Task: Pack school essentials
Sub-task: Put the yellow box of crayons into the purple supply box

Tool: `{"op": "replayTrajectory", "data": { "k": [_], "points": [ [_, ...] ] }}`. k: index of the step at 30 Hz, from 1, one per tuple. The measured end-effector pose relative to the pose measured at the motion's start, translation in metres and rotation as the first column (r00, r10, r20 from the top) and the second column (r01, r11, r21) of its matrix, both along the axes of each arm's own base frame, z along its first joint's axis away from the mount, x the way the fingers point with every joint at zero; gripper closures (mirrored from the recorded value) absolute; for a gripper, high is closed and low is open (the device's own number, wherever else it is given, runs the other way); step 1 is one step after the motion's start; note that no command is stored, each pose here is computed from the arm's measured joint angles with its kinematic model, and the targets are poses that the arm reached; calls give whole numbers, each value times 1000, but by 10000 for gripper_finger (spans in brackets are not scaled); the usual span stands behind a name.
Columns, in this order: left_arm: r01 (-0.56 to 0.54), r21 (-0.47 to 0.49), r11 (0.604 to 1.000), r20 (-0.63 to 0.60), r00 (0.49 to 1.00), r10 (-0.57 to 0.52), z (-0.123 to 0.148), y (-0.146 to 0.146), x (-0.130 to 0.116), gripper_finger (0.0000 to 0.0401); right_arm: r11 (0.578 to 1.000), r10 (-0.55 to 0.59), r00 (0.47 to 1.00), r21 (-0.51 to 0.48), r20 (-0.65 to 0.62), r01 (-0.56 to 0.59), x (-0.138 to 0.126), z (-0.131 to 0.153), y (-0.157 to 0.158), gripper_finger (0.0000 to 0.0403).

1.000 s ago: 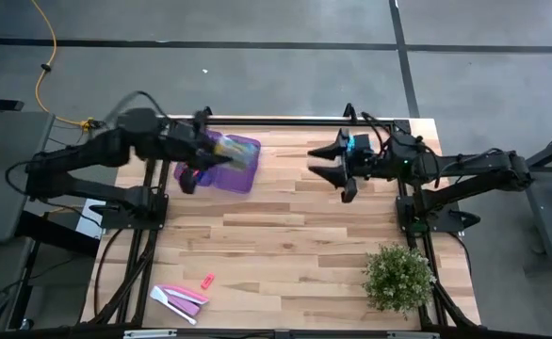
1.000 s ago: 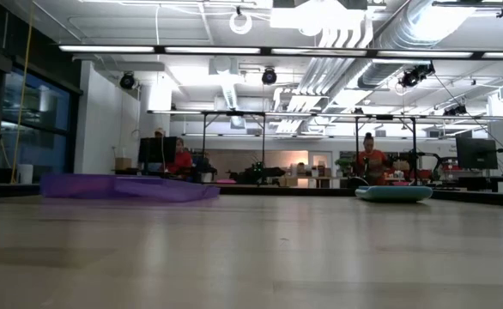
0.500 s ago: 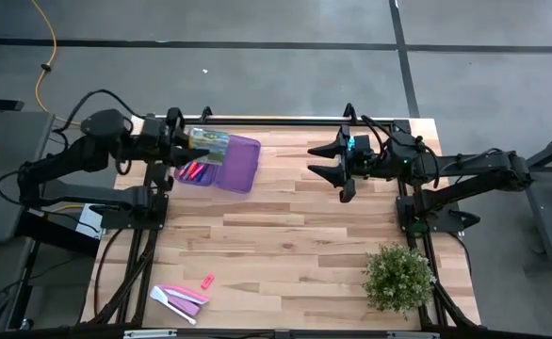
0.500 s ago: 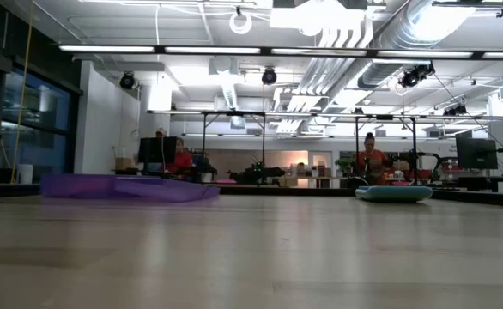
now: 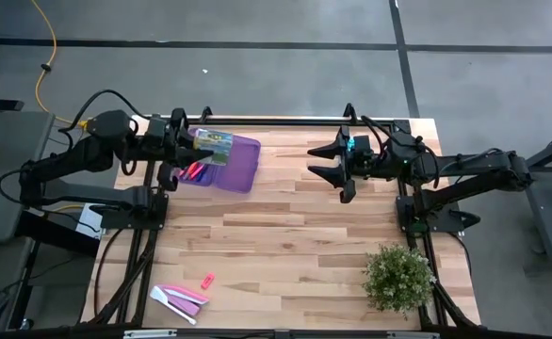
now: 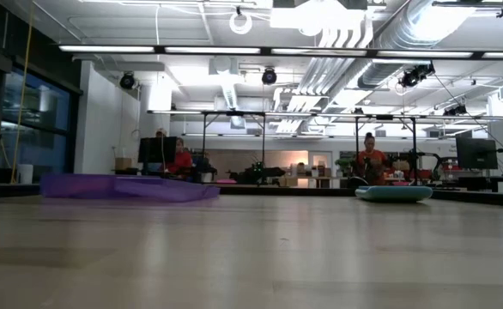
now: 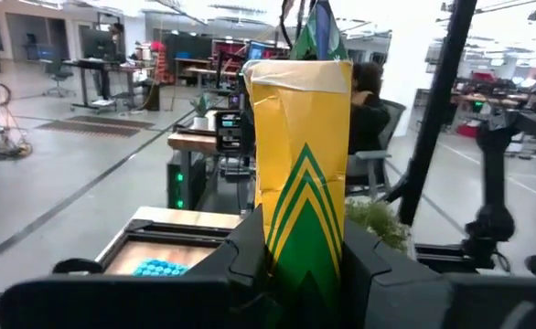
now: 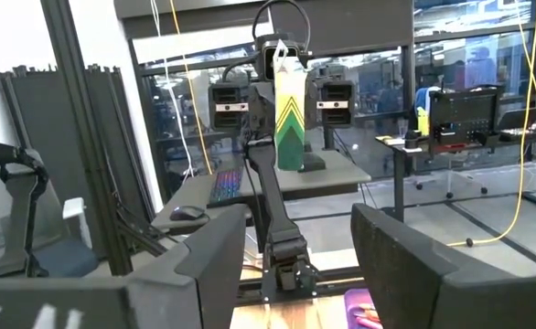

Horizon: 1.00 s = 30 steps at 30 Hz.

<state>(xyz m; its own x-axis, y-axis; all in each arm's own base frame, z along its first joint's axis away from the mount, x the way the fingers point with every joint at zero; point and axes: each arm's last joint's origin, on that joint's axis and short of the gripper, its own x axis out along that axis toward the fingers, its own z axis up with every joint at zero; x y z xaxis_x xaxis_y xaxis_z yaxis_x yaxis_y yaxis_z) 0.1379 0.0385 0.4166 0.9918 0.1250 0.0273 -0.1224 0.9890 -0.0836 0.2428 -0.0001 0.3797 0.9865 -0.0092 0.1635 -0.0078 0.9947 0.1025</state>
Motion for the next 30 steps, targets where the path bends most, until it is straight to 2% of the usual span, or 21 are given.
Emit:
{"op": "replayTrajectory", "data": {
  "k": [2, 5, 7, 9, 12, 14, 17, 19, 20, 23, 26, 30],
  "points": [
    [-52, 2, 999, -1, 999, 52, 0, 2, 0, 341, 1000, 1, 1000, 9, 0, -1, 0, 0, 0, 210],
    [-214, -3, 977, -31, 976, 214, -4, 9, 7, 341, 1000, 2, 1000, 10, 0, -2, 0, 0, 0, 210],
    [-338, -1, 941, -97, 937, 336, -11, 15, 13, 341, 1000, 2, 1000, 13, 0, -2, 0, 0, 0, 210],
    [-462, 25, 887, -229, 861, 455, -20, 25, 17, 341, 1000, 4, 1000, 29, -1, -4, 0, 0, 0, 210],
    [-600, 95, 795, -467, 678, 567, -40, 43, 23, 341, 1000, 5, 1000, 30, -7, -4, 0, -1, 0, 210],
    [-665, 163, 729, -631, 498, 595, -62, 58, 23, 341, 1000, 5, 1000, 31, -10, -4, 0, -1, 0, 210],
    [-735, 255, 628, -793, 212, 571, -91, 80, 20, 341, 1000, 4, 1000, 31, -12, -4, 1, -2, 0, 210],
    [-770, 279, 573, -854, 75, 516, -110, 94, 19, 341, 1000, 4, 1000, 29, -19, -4, 1, -3, 0, 210],
    [-784, 284, 551, -869, 32, 493, -120, 100, 19, 341, 1000, 4, 1000, 29, -21, -3, 1, -3, 0, 210],
    [-806, 301, 510, -894, -52, 446, -150, 113, 18, 341, 1000, 2, 999, 28, -34, -1, 1, -4, 0, 210],
    [-815, 312, 489, -909, -105, 404, -183, 121, 16, 341, 1000, 3, 999, 30, -34, -2, 1, -4, 0, 210],
    [-825, 313, 469, -914, -128, 386, -204, 128, 19, 341, 1000, 0, 999, 28, -42, 1, 1, -5, 0, 210]
  ]
}}
